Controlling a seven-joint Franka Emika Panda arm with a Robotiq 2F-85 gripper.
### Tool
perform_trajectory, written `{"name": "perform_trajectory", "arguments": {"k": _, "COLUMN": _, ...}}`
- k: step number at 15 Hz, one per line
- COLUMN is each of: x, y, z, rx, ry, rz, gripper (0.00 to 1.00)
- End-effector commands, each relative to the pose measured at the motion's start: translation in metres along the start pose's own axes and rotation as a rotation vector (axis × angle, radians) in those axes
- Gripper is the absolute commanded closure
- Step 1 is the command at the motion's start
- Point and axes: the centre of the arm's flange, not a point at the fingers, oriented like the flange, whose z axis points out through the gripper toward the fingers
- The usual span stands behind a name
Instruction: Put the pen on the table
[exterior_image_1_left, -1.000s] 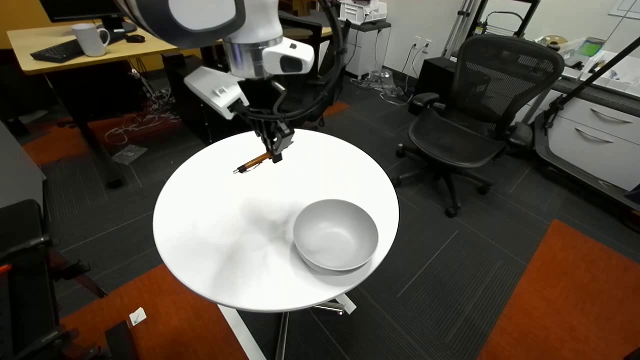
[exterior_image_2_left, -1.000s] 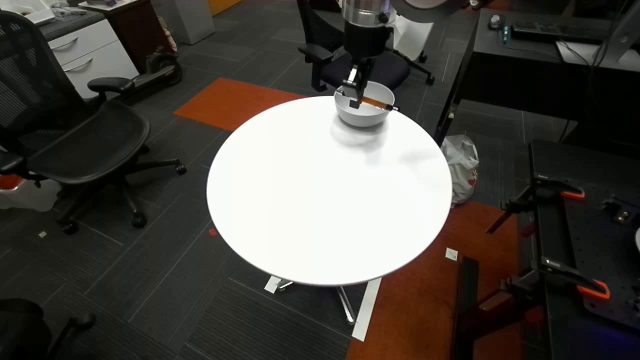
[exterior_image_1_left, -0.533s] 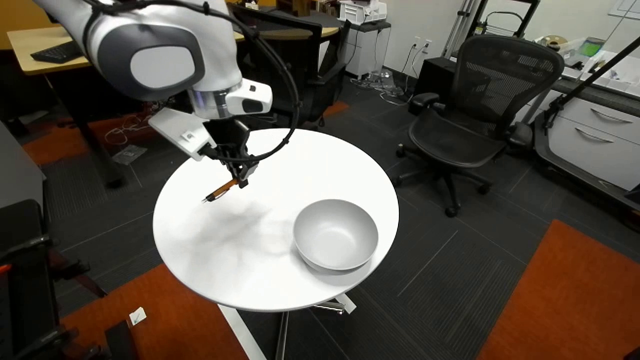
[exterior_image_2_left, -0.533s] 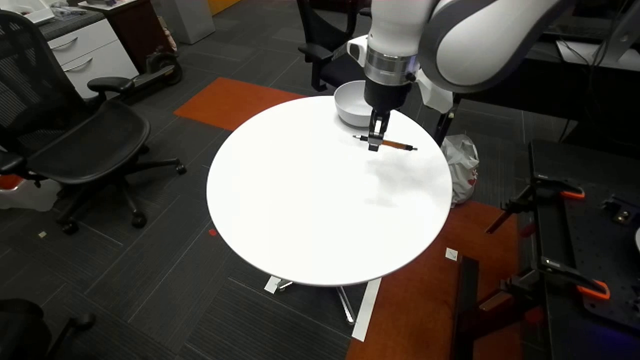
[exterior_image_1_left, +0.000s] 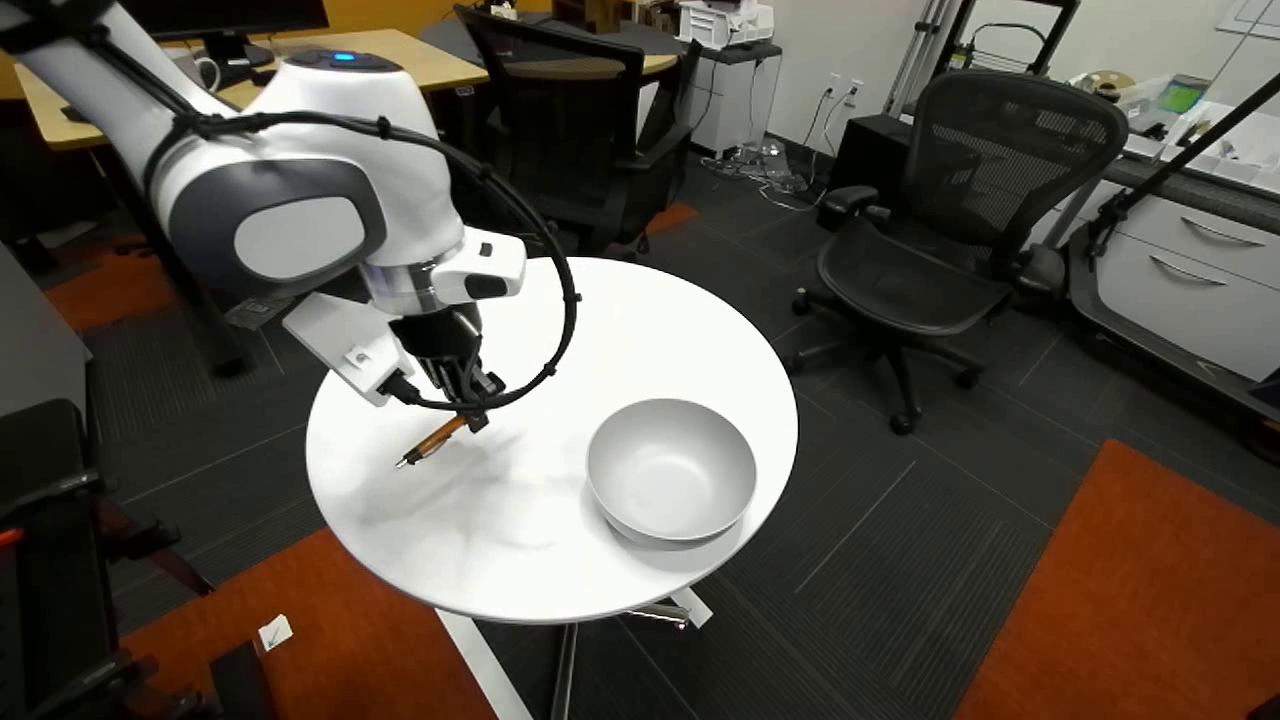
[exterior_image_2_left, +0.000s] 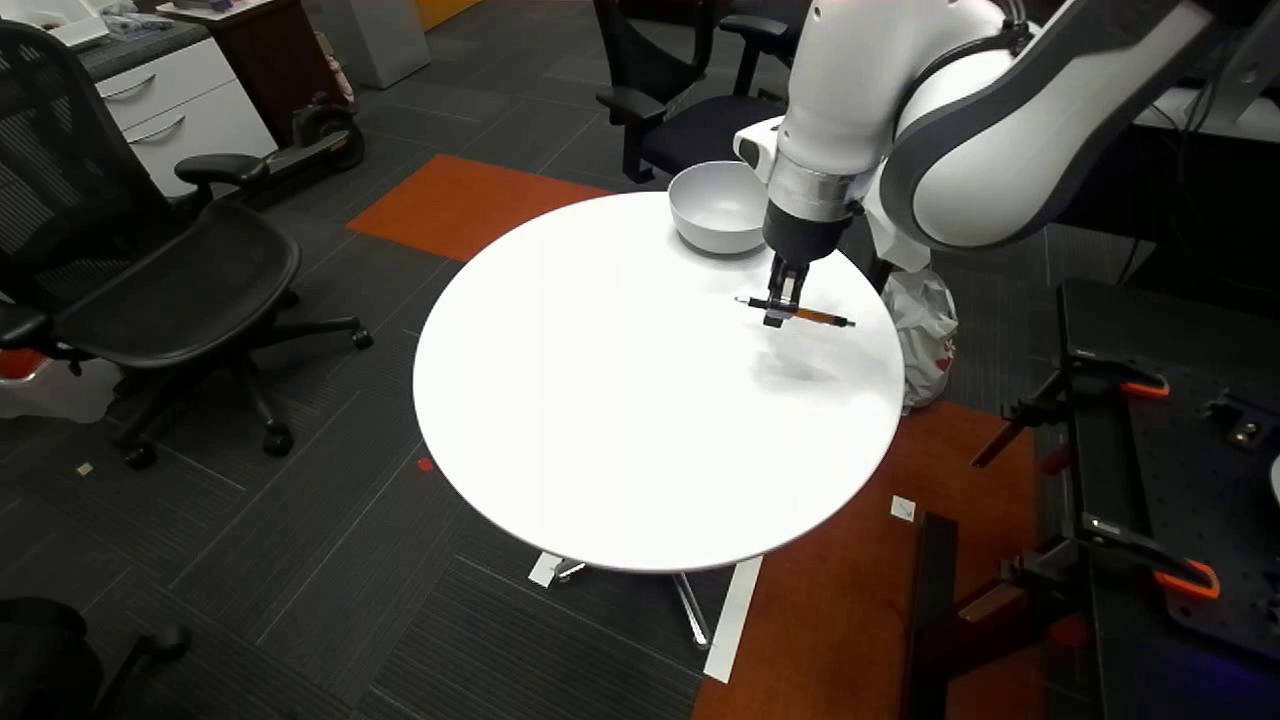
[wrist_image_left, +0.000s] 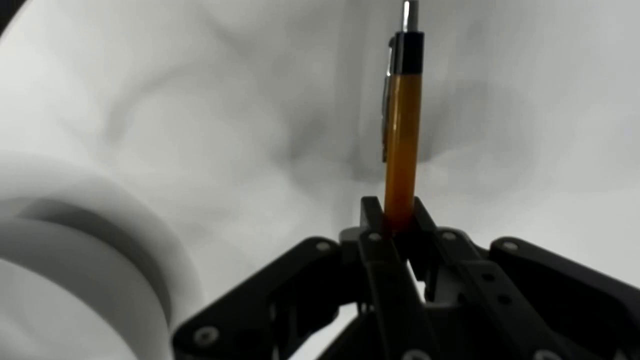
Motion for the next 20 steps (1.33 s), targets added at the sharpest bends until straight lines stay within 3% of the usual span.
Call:
{"name": "perform_trajectory", "arguments": {"k": 1, "x": 0.004, "y": 0.002, "z": 0.008, "rx": -0.012, "ry": 0.036, "rz": -0.012, "gripper": 0.96}}
{"name": "perform_trajectory", "arguments": {"k": 4, "x": 0.008, "y": 0.003, "z": 0.014, "rx": -0.009, "ry": 0.041, "rz": -0.018, "gripper": 0.96}}
{"name": "perform_trajectory", "arguments": {"k": 5, "x": 0.01, "y": 0.003, "z": 0.013, "rx": -0.011, "ry": 0.039, "rz": -0.021, "gripper": 0.68}}
{"name": "perform_trajectory", "arguments": {"k": 14, "x": 0.021, "y": 0.009, "z": 0.002, "rx": -0.03, "ry": 0.07, "rz": -0.015, "gripper": 0.01}}
{"name": "perform_trajectory", "arguments": {"k": 20, "x": 0.023, "y": 0.008, "z": 0.003, "rx": -0.017, "ry": 0.055, "rz": -0.004, "gripper": 0.0}}
